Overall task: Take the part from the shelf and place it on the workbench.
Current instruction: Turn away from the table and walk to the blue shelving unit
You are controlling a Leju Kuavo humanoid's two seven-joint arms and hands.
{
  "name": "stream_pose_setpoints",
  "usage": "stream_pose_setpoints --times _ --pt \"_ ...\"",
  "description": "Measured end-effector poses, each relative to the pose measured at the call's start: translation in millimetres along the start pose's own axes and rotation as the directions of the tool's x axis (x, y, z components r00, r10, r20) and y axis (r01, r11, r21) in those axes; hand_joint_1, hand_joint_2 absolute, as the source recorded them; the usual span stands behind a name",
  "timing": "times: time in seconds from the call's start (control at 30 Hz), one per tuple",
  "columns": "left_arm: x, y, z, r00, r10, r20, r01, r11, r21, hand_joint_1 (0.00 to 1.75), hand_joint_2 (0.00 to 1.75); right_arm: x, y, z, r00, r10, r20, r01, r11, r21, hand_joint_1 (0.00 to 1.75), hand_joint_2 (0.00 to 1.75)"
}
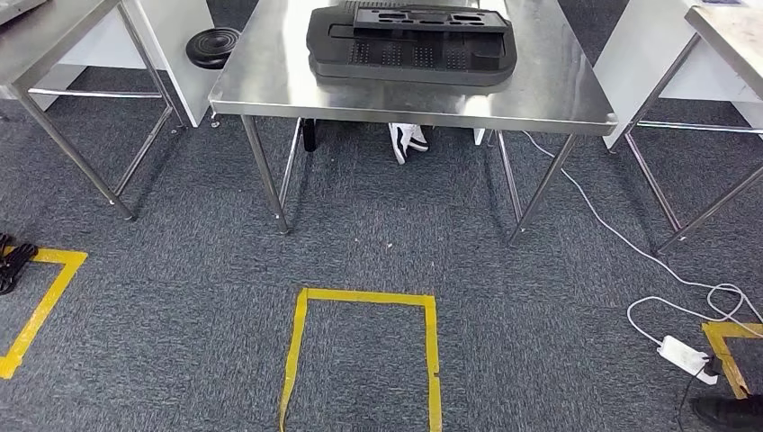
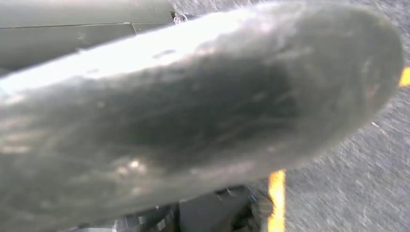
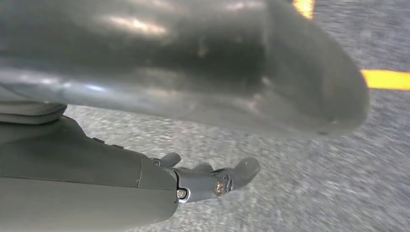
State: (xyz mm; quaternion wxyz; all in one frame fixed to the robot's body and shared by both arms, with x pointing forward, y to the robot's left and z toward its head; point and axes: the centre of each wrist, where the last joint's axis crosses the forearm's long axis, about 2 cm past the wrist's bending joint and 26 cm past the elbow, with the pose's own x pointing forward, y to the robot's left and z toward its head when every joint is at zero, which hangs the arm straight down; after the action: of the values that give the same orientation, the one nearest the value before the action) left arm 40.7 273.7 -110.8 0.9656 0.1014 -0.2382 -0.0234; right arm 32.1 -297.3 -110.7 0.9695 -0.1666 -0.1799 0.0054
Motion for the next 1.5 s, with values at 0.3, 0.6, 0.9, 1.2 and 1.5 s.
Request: stream_pose_setpoints --times 0.3,0.6,0.9,1.2,1.5 --pt "0.8 -0.9 -0.1 1.000 -0.006 0.004 0.006 1.000 -0.011 0.00 0.00 3.0 10.1 1.9 0.988 0.015 -0.153 -0.002 0.996 0.085 0.00 0.00" --pt "-0.8 0.1 0.3 1.000 -0.015 -0.001 0.015 1.000 -0.005 0.00 0.00 4.4 21.7 6.0 0.980 0.140 -0.143 -0.123 0.985 0.123 0.00 0.00" --pt "0.1 0.3 -0.1 1.000 -0.022 -0.009 0.022 1.000 -0.004 0.00 0.00 5.7 26.4 7.5 0.972 0.186 -0.146 -0.168 0.978 0.126 0.00 0.00" --pt "0.4 -1.1 0.2 1.000 -0.023 -0.010 0.023 1.000 -0.004 0.00 0.00 6.1 29.0 8.5 0.969 0.193 -0.156 -0.174 0.977 0.126 0.00 0.00" --pt "0.1 -1.0 0.3 1.000 -0.024 -0.011 0.024 1.000 -0.001 0.00 0.00 7.3 31.8 9.3 0.969 0.192 -0.154 -0.173 0.976 0.130 0.00 0.00"
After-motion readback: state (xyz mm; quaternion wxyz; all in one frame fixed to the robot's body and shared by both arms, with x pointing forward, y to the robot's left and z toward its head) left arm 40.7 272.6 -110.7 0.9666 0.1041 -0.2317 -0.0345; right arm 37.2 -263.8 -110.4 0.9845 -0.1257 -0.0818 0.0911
